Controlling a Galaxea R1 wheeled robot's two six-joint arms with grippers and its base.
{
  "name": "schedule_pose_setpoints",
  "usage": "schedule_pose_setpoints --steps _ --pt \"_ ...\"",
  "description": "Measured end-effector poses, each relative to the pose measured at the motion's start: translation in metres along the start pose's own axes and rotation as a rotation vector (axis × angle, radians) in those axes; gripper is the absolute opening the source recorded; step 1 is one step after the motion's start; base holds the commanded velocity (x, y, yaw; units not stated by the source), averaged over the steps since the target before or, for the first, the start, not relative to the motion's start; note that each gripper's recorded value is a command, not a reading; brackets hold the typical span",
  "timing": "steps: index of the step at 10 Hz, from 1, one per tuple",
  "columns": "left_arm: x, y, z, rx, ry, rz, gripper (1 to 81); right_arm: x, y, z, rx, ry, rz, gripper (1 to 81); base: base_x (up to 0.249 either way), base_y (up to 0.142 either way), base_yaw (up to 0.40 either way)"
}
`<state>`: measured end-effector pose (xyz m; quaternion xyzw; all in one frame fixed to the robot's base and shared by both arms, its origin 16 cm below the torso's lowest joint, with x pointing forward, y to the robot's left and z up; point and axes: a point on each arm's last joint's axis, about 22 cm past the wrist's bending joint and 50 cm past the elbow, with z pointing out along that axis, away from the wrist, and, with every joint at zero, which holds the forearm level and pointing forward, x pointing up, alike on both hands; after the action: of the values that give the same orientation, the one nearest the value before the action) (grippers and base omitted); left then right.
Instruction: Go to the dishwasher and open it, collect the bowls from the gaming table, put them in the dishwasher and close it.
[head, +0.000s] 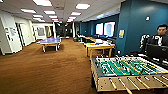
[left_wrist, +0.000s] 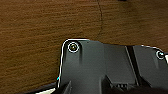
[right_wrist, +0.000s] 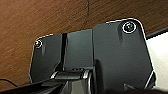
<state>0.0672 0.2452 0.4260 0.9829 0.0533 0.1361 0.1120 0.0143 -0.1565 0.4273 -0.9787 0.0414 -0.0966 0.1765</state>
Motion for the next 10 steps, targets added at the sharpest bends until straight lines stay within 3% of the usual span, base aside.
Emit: schedule_pose_setpoints --steps 2,5,10 --pt "-0.0028 0.0151 0.0027 -0.021 -0.004 -0.004 81.1 0.0089 0.0185 -0.0040 -0.025 0.014 -0.005 81.1 0.143 0.096 0.000" --pt "-0.0011 0.0076 0.0014 -0.011 -0.002 -0.002 81.1 0.0040 0.0120 -0.0025 -0.017 0.008 -0.003 81.1 0.141 0.099 0.000" --pt "-0.0015 0.0099 0.0018 -0.014 -0.002 -0.002 81.1 0.0044 0.0152 -0.0034 -0.021 0.008 -0.003 81.1 0.140 0.125 0.000"
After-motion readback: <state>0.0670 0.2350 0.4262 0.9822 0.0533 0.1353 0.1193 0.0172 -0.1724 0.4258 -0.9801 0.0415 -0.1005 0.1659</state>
